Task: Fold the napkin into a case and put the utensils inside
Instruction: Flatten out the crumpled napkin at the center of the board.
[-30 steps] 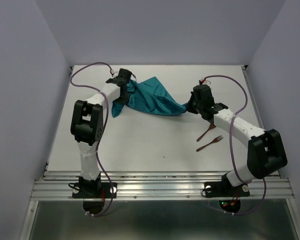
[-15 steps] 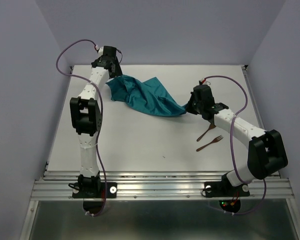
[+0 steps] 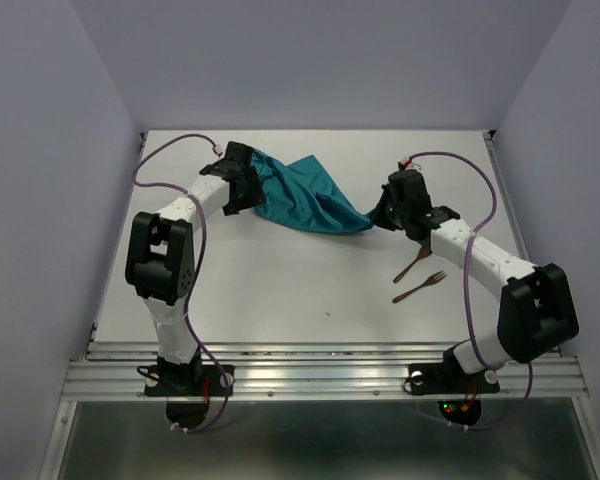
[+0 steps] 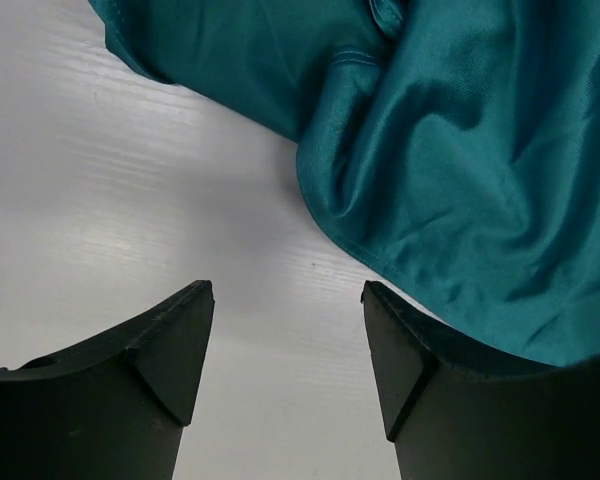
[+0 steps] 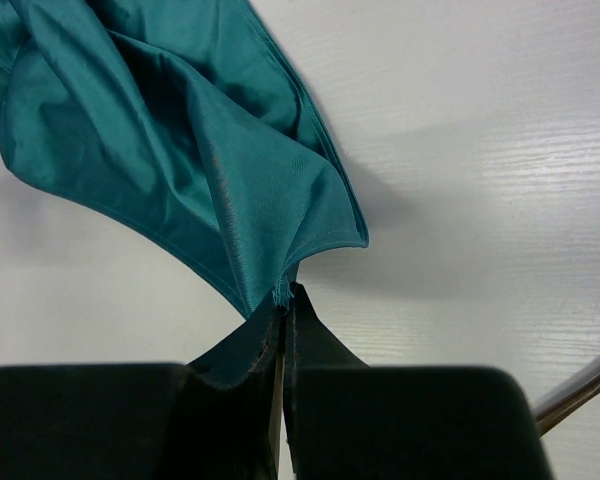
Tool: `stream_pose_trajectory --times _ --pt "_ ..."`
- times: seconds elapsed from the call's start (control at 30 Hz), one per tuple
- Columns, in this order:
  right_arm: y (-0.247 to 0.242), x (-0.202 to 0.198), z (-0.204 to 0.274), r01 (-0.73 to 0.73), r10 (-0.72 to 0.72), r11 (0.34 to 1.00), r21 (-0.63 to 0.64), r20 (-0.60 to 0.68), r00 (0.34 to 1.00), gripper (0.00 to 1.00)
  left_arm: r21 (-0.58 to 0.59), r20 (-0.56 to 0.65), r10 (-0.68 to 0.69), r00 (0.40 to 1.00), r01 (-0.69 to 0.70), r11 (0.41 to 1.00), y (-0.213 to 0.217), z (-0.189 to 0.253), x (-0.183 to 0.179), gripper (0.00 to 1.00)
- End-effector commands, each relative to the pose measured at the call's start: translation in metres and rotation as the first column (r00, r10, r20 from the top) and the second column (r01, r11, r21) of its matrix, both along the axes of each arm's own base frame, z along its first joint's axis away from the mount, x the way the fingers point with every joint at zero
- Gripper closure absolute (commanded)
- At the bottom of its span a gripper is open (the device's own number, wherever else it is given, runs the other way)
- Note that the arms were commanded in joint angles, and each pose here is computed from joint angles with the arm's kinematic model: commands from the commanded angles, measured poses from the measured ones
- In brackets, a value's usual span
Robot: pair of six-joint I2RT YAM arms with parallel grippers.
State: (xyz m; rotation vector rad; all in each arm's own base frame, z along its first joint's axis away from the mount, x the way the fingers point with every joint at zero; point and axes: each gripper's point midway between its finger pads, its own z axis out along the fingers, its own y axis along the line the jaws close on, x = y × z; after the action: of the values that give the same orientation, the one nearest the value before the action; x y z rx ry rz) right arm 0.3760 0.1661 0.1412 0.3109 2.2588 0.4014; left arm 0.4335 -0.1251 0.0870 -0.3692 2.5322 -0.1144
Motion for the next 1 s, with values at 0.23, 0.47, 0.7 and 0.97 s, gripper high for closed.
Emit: stream_pose_trajectory --times 0.23,0.47,0.7,0.97 --pt "-0.001 -0.007 0.016 -0.012 0.012 1.000 0.011 0.034 0.999 0.99 -0.158 0.062 0.033 0.998 -0.023 0.987 -0.019 -0.031 0.041 0.28" --pt "-0.002 -0.008 0.016 -0.011 0.011 1.000 0.009 0.033 0.999 0.99 -0.161 0.079 0.033 0.996 -0.020 0.987 -0.021 -0.033 0.052 0.44" --pt "-0.002 -0.007 0.015 -0.018 0.018 1.000 0.000 0.033 0.999 0.99 -0.145 0.081 0.014 0.997 -0.002 0.989 -0.021 -0.024 0.054 0.96" --pt "-0.032 0.014 0.053 0.063 -0.042 0.986 -0.152 0.140 0.989 0.99 -0.077 0.157 -0.075 0.985 0.088 0.993 -0.010 0.066 0.036 1.00"
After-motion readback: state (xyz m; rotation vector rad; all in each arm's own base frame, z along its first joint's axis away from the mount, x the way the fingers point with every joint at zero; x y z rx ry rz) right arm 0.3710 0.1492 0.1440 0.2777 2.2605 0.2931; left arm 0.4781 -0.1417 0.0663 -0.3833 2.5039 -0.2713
